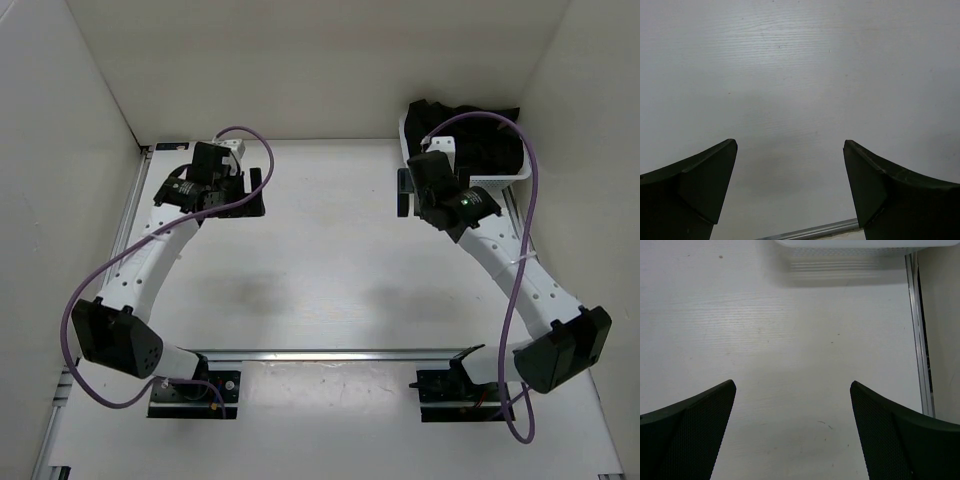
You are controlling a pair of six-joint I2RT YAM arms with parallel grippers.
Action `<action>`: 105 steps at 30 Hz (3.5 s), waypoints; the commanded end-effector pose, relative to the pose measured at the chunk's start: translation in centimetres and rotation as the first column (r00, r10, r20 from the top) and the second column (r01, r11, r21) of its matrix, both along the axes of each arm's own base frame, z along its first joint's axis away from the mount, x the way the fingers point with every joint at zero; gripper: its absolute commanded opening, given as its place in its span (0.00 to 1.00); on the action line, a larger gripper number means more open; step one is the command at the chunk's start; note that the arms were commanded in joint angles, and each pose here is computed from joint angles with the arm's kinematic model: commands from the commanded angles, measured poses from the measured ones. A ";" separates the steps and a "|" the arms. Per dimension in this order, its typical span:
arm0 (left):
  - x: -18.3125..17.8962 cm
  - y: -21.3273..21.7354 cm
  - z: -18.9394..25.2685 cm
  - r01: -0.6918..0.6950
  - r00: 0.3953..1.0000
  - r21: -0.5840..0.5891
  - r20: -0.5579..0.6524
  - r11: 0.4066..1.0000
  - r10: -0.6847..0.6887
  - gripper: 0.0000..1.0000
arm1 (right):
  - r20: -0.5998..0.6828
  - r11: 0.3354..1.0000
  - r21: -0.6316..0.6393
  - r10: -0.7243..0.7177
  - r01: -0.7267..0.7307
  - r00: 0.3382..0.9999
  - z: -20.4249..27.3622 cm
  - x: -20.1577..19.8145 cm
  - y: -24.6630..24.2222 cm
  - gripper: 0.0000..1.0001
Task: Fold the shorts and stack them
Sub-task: Grab the shorts from the pile, then move the shorts to the center of the board
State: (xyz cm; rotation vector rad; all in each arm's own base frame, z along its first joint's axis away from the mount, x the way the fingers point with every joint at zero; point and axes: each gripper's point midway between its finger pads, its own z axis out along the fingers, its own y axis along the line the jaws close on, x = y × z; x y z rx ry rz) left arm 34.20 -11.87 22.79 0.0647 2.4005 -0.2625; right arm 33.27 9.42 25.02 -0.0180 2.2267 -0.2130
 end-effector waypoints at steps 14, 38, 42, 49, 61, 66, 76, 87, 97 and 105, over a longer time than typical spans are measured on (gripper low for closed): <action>2.8 0.4 3.6 -0.111 0.986 0.105 0.133 0.988 0.097 1.00 | 0.153 0.983 0.011 -0.183 0.184 0.971 5.0 3.0 -2.9 1.00; 2.7 -5.9 6.7 0.199 0.960 -0.169 0.231 0.965 -0.157 1.00 | -0.035 0.862 0.482 -0.157 0.155 0.987 2.2 21.3 -10.9 0.95; 3.9 -5.4 4.8 0.152 0.973 -0.135 0.192 0.979 -0.124 1.00 | -0.032 0.854 0.516 -0.061 0.069 0.998 -0.9 25.7 -8.2 1.00; 5.3 -5.1 1.8 0.125 0.986 -0.101 0.121 0.987 -0.113 1.00 | 0.003 0.797 0.599 0.092 -0.075 0.996 -5.6 29.3 -4.3 0.93; 5.4 -5.1 -0.4 0.131 0.991 -0.071 0.045 0.989 -0.128 1.00 | 0.024 0.760 0.648 0.041 -0.047 0.999 -11.3 33.5 -3.7 0.70; 5.3 -5.3 0.0 0.140 0.989 -0.058 0.047 0.988 -0.137 1.00 | 0.108 0.792 0.609 -0.023 -0.048 0.994 -6.8 33.6 -5.0 0.19; 4.5 -6.6 0.7 0.151 0.988 -0.109 0.040 0.983 -0.147 1.00 | 0.394 0.832 0.494 0.045 -0.253 0.918 12.7 26.9 -4.4 0.00; 3.9 -2.4 4.6 -0.050 0.997 -0.178 0.052 0.983 0.060 1.00 | 0.826 0.510 0.164 0.397 -0.844 0.401 38.7 1.9 11.8 0.00; 1.4 12.1 10.6 -0.456 0.864 -0.244 0.111 0.856 0.492 1.00 | 0.488 0.611 0.463 0.428 -0.642 0.760 20.9 2.3 15.1 0.00; 2.1 9.1 7.0 -0.346 0.933 -0.233 0.017 0.909 0.360 1.00 | -0.129 0.805 0.571 0.281 -0.161 0.951 -0.9 11.4 7.1 0.72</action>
